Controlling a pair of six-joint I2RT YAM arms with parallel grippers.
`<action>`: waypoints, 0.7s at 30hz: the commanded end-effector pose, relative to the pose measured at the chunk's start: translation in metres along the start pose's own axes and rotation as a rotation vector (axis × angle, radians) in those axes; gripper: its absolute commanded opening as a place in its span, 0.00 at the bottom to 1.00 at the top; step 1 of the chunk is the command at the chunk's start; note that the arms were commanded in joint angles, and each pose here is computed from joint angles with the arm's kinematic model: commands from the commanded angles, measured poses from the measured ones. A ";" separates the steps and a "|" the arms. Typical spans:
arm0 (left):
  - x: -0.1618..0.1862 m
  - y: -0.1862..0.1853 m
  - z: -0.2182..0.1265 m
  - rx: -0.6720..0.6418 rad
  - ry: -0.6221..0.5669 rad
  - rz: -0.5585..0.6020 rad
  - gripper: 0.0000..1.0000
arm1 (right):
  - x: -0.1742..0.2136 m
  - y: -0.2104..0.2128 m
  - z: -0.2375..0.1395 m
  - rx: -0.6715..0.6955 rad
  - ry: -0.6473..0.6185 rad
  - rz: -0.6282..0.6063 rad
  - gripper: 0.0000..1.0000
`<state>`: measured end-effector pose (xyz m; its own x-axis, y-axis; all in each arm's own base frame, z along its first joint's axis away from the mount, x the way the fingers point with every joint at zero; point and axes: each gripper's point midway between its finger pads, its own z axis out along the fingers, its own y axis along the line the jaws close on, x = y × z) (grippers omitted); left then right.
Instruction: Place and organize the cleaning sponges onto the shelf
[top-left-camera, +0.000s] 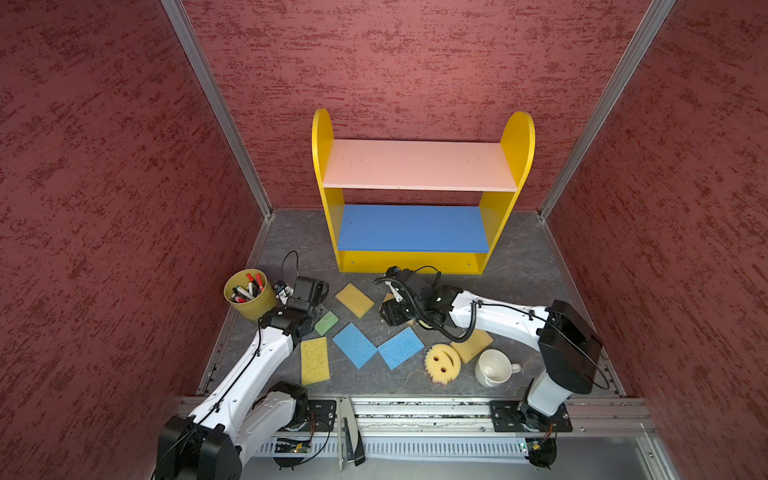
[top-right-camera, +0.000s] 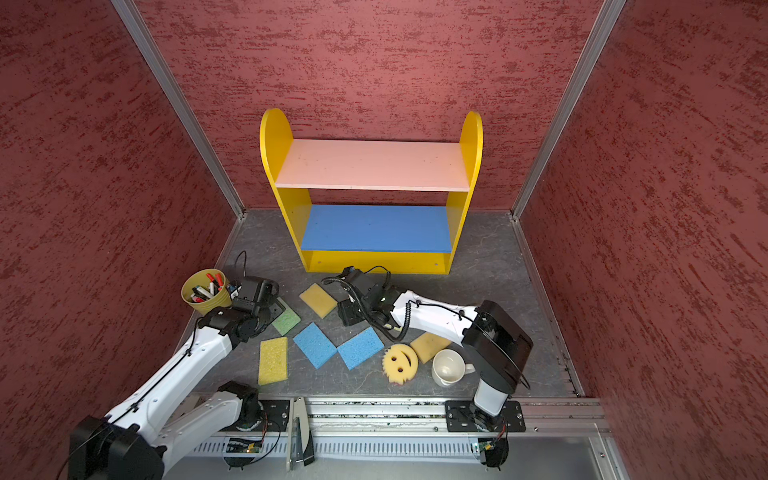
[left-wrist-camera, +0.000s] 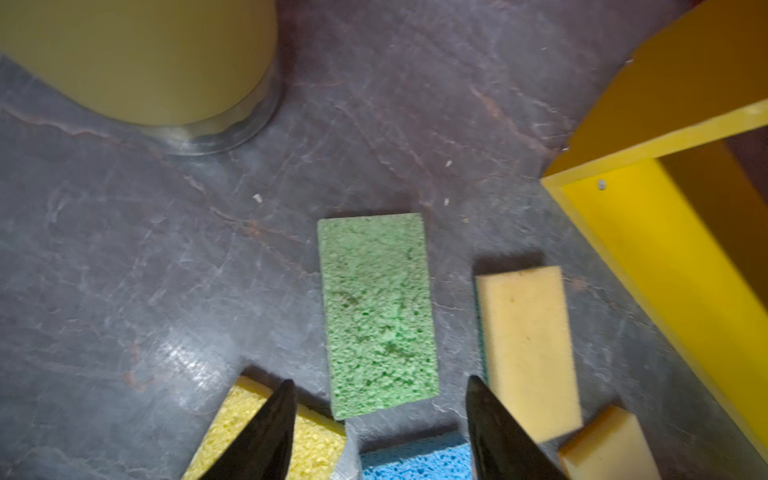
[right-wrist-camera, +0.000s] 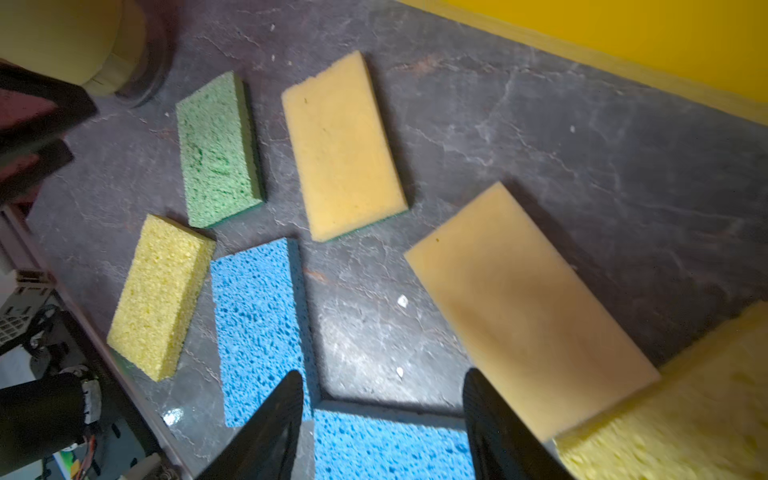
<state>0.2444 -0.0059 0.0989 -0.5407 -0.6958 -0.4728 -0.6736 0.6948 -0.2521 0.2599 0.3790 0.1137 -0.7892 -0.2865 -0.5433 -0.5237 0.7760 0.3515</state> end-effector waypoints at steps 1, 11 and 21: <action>0.013 0.011 0.015 -0.058 0.074 -0.008 0.68 | -0.015 0.020 0.002 -0.072 -0.035 -0.032 0.63; 0.021 0.014 0.045 -0.071 0.112 -0.010 0.50 | -0.004 0.012 0.009 -0.048 -0.002 -0.027 0.63; 0.025 0.011 0.052 0.035 0.091 -0.050 0.54 | -0.001 0.013 0.022 -0.056 0.027 -0.031 0.63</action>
<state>0.2401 -0.0017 0.0382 -0.5644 -0.7391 -0.3676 -0.7118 0.6613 -0.2366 0.2582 0.3917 0.0916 -0.7965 -0.3230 -0.5111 -0.5421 0.7558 0.3672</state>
